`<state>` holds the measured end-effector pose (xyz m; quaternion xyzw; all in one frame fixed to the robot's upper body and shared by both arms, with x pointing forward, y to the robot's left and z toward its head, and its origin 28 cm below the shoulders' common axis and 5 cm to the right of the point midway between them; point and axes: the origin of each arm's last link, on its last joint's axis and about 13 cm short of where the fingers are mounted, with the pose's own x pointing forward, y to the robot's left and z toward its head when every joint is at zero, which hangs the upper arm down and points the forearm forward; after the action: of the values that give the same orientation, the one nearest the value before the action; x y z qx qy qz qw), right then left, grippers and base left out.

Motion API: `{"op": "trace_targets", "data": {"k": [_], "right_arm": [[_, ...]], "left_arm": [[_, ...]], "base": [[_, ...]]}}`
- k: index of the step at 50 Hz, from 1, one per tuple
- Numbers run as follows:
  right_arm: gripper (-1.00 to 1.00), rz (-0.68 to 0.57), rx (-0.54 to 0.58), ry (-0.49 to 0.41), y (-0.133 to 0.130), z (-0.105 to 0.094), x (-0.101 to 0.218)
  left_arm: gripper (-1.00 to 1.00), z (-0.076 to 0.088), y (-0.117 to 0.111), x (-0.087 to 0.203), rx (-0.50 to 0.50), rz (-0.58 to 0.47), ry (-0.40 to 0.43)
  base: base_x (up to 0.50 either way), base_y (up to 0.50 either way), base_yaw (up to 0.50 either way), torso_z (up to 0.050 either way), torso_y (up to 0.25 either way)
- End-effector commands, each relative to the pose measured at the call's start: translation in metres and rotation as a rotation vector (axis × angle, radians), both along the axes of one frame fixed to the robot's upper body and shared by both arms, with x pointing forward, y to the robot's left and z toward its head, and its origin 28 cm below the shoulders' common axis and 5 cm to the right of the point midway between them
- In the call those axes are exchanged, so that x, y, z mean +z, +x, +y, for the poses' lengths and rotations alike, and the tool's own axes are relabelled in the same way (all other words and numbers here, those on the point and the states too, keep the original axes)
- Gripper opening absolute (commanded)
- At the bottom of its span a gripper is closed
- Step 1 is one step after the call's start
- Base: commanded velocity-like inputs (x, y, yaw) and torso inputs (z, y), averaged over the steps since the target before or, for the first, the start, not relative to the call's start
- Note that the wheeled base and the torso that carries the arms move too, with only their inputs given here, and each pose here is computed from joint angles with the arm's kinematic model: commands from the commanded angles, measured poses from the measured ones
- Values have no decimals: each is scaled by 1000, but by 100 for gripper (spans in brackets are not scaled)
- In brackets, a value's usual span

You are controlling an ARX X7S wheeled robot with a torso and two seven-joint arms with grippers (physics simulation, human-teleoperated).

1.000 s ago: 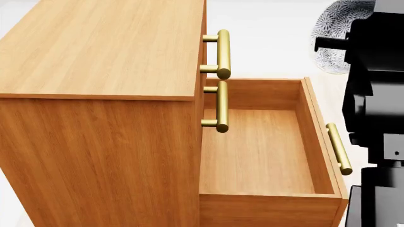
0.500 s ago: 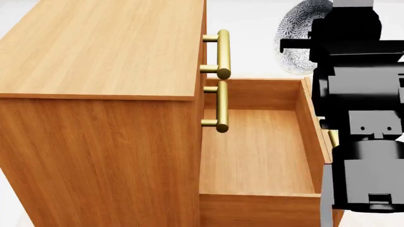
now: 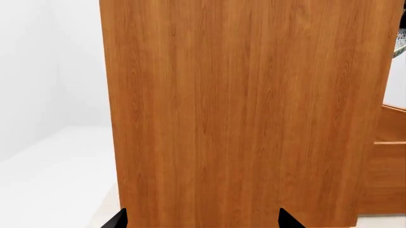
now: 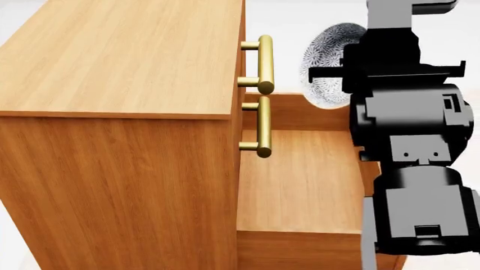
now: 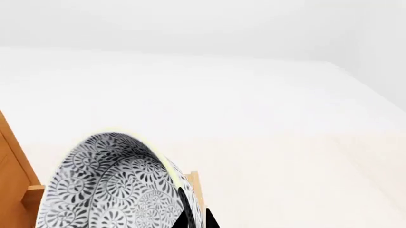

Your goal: Put the bowl in the bottom drawer of the cabinet and close it.

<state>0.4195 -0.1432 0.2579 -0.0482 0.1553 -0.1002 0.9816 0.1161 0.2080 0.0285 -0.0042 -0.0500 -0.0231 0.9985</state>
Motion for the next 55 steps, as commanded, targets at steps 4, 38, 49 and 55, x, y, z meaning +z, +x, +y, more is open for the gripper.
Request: {"op": "trace_targets", "data": {"k": [4,38,49,55], "right_arm": [[-100,32,31,18,0,5,-9],[-100,112,36,65,0,3,-33],[-100,131,36,54,0,3,-43],[-100,139,35,52,0,1,-47]], "left_arm": [[100,0,0,0,-1,-1,0],[100,0,0,0,-2,-1,2],[100,-1,0,0,-1,-1,2],[100,-1,0,1,-2,-1,2]], "base": [[0,0,0,0,3],[0,0,0,0,0],[0,0,0,0,0],[0,0,0,0,2]]}}
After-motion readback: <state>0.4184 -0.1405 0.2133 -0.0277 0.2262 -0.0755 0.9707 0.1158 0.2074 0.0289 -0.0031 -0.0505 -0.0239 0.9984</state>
